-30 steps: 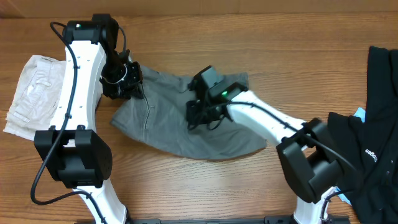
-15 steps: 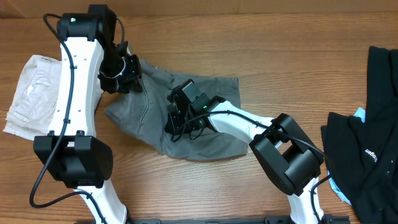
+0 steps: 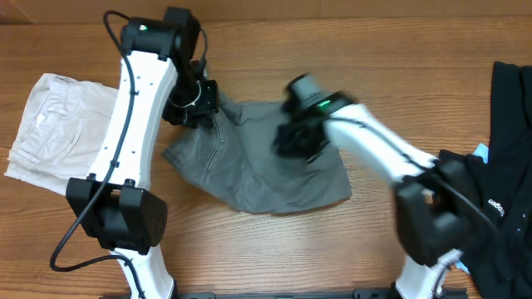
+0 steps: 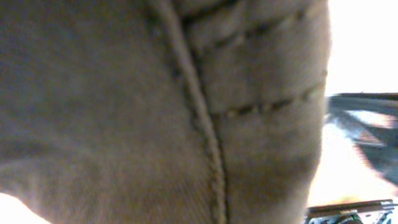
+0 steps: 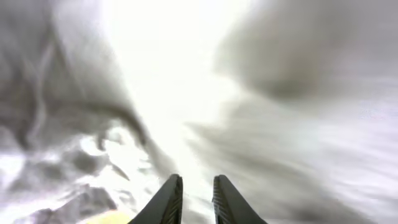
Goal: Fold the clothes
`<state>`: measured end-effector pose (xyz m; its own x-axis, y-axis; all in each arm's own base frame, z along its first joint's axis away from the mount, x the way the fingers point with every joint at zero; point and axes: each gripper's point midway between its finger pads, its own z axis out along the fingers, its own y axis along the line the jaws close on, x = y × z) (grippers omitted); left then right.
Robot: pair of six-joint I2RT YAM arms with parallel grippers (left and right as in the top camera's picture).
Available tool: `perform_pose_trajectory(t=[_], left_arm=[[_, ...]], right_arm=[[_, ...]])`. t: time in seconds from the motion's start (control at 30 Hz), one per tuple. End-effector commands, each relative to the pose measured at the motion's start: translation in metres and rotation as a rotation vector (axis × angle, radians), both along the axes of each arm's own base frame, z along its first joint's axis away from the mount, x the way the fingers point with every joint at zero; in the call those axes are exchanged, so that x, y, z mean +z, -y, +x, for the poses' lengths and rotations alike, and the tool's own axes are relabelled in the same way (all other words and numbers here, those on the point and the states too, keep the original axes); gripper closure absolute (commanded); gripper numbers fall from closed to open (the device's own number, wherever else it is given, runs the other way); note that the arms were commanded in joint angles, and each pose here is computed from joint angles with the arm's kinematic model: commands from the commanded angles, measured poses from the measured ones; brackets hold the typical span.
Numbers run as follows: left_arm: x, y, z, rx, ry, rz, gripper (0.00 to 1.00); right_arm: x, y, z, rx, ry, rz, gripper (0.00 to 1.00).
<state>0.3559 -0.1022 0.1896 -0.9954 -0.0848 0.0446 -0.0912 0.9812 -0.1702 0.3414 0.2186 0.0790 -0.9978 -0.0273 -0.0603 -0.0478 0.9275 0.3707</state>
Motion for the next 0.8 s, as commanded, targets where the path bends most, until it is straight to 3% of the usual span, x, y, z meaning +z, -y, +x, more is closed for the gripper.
perform_pose_trajectory(t=[0.0,0.07,0.27,0.77], left_arm=[[0.017,0.002,0.005,0.021,0.074,0.012,0.96],[0.017,0.005,0.008,0.040,0.082,0.008,0.96],[0.018,0.017,0.012,0.098,0.097,-0.005,0.95],[-0.002,0.090,0.005,0.050,0.125,-0.040,0.94]], right_arm=[[0.018,0.067,0.018,-0.113,0.068,-0.179,0.78],[0.008,0.105,0.012,-0.168,0.012,-0.269,0.78],[-0.025,0.147,-0.013,-0.203,-0.102,-0.311,0.79],[-0.089,0.116,-0.056,-0.137,-0.149,-0.210,0.80]])
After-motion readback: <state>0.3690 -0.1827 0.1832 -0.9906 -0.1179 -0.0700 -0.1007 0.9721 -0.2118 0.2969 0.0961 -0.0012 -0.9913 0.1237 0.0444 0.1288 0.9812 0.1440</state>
